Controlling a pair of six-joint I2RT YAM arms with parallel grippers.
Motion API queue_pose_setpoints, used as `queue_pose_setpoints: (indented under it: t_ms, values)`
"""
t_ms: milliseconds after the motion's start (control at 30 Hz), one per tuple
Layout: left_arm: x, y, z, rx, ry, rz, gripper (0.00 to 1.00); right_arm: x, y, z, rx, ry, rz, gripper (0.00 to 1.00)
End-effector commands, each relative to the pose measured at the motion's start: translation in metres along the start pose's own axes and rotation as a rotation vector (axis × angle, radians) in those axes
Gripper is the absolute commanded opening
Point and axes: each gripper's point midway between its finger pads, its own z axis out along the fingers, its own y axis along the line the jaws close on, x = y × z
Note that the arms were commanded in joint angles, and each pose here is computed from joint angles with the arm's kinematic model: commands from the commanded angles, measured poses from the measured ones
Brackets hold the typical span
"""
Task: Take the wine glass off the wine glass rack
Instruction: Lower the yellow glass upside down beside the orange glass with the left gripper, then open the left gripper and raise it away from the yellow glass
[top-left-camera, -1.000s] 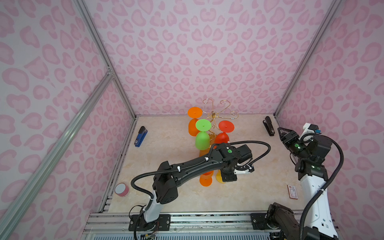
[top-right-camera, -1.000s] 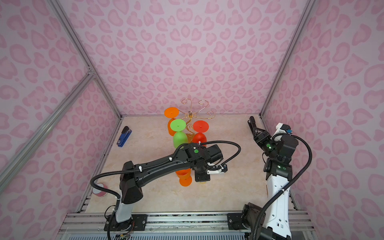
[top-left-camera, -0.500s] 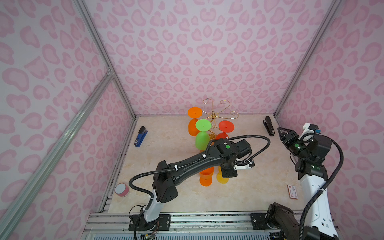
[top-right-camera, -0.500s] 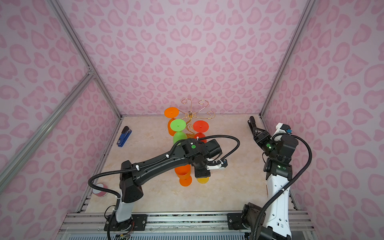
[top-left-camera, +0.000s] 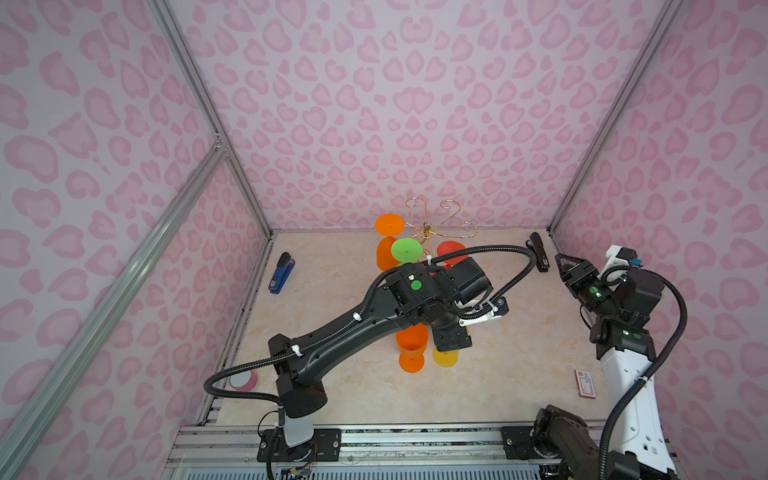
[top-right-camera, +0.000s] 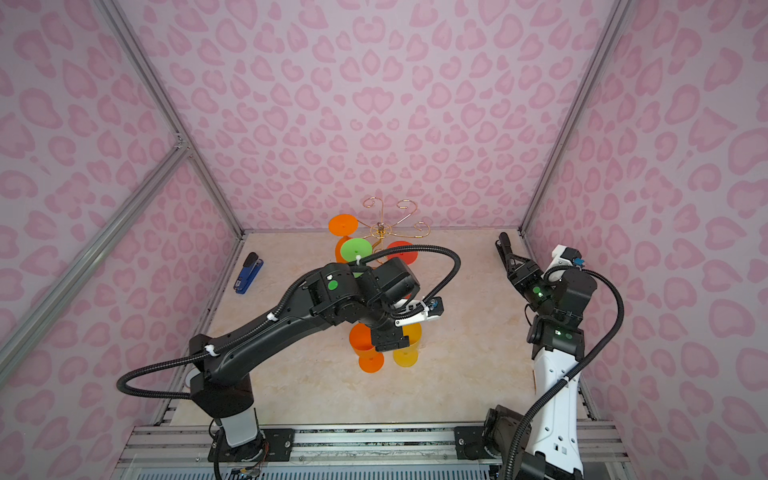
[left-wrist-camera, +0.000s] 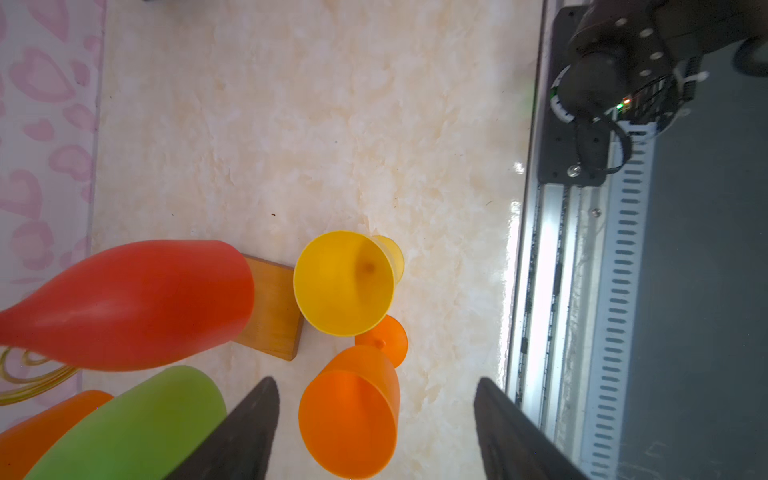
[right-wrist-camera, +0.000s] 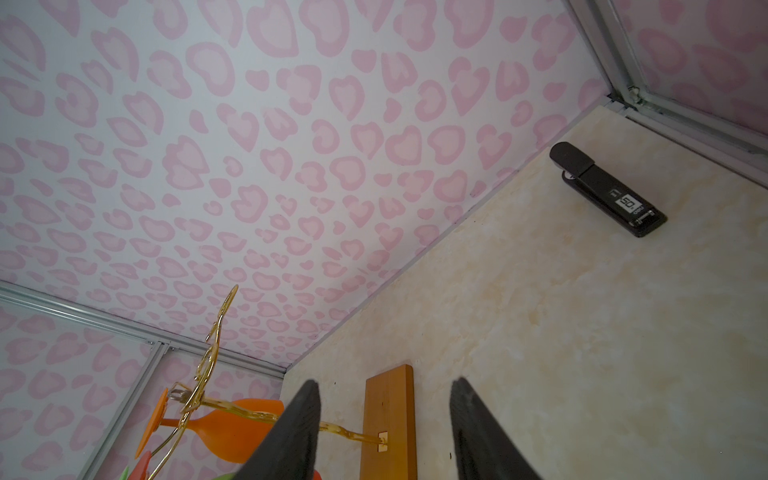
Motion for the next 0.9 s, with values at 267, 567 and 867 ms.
queue_pose_setpoints:
  t_ms: [267,567,867]
  values:
    - [0.012,0.074,-0.167,-0.565,-0.583,-0.256,0.84,0.012,0.074,0.001,-0.321,0.048,0.076,0.52]
    - [0.111,0.15,-0.212,-0.866,-0.749,-0.7,0.93,0.078,0.176,0.007,-0.5,0.261,-0.037,0.55]
    - [0.162,0.184,-0.204,-0.815,-0.87,-0.949,0.94,0.135,0.18,0.023,-0.457,0.396,-0.088,0.56]
